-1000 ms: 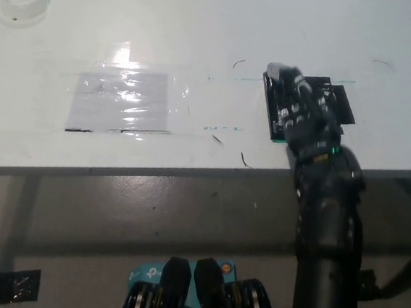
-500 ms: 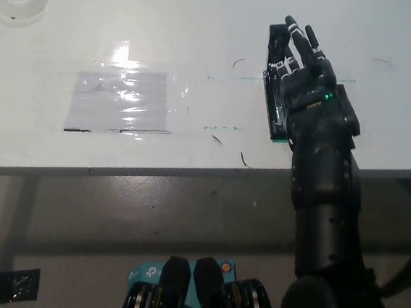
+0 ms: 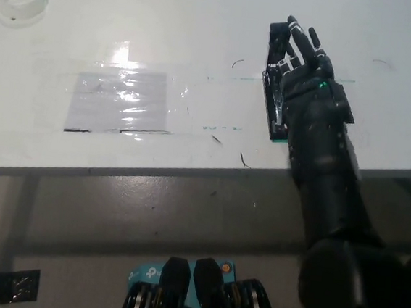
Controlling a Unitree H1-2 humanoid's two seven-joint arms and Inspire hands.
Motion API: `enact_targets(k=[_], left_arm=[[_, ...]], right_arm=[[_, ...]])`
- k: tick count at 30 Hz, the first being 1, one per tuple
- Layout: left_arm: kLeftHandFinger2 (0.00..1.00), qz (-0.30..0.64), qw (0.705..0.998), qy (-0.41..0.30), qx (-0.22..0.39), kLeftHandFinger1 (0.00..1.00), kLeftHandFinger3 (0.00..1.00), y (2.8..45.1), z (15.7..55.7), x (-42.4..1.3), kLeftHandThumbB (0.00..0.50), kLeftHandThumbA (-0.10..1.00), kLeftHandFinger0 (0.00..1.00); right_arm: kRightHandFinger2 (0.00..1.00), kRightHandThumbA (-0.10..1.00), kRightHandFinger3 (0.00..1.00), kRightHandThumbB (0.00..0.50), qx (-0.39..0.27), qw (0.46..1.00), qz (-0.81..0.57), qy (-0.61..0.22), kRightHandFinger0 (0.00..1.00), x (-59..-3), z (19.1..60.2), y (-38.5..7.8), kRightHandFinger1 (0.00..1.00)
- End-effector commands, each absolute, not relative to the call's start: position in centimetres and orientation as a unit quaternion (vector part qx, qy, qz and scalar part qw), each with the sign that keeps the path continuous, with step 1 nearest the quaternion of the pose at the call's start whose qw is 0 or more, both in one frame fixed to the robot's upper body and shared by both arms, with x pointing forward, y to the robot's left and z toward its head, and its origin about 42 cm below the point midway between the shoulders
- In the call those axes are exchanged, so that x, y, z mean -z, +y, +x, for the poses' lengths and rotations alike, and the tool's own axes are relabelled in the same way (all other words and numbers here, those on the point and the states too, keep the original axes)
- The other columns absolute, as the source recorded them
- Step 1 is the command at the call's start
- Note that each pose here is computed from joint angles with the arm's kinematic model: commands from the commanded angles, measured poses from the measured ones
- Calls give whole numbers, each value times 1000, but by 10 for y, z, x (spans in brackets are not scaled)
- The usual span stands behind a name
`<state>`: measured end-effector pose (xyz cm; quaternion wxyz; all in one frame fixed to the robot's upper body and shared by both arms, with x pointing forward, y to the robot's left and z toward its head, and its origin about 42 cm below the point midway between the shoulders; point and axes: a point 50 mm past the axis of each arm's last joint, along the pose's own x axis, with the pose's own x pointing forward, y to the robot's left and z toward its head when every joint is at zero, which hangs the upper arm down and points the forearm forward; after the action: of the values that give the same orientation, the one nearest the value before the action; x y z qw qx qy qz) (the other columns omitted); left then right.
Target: A stapler is kept infront of the robot on the black mark on the desk and the robot uses its right hand to lift the top of the stapler to open it
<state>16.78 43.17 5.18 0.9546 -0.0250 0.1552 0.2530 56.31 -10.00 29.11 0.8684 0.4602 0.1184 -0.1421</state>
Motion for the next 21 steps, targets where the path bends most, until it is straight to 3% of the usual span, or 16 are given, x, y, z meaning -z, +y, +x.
enact_targets(k=[1,5,7,9,14,15,16,20,21], left_arm=[[609,-14,956,141,-258,498,791,436,164,-64,226,1000,437],[610,-12,956,141,-257,494,791,440,165,-59,243,1000,433],[605,-9,956,141,-256,488,805,440,165,-58,257,1000,432],[614,-12,956,146,-254,501,822,437,163,-62,246,1000,455],[616,-12,956,144,-255,503,803,439,165,-61,259,1000,449],[635,-10,956,143,-256,511,809,439,166,-60,247,1000,454],[628,-7,956,143,-256,512,805,438,166,-62,251,1000,456],[623,-14,956,143,-255,499,817,439,165,-64,240,1000,455],[620,-11,956,145,-256,490,820,440,165,-63,262,1000,444]], right_arm=[[587,739,747,0,119,876,466,33,448,-359,583,-98,499],[597,747,730,0,122,876,466,35,487,-369,589,-102,527],[544,749,712,0,125,877,463,36,497,-378,592,-102,491],[502,733,697,0,130,880,456,34,417,-384,593,-102,427],[598,757,781,0,112,861,496,23,508,-420,594,-91,525],[597,766,782,0,111,865,489,19,488,-425,593,-89,512],[539,783,719,0,112,873,474,17,434,-429,592,-84,443],[533,762,711,0,109,877,468,20,428,-421,590,-77,443],[545,762,720,0,107,877,467,27,440,-413,590,-74,465]])
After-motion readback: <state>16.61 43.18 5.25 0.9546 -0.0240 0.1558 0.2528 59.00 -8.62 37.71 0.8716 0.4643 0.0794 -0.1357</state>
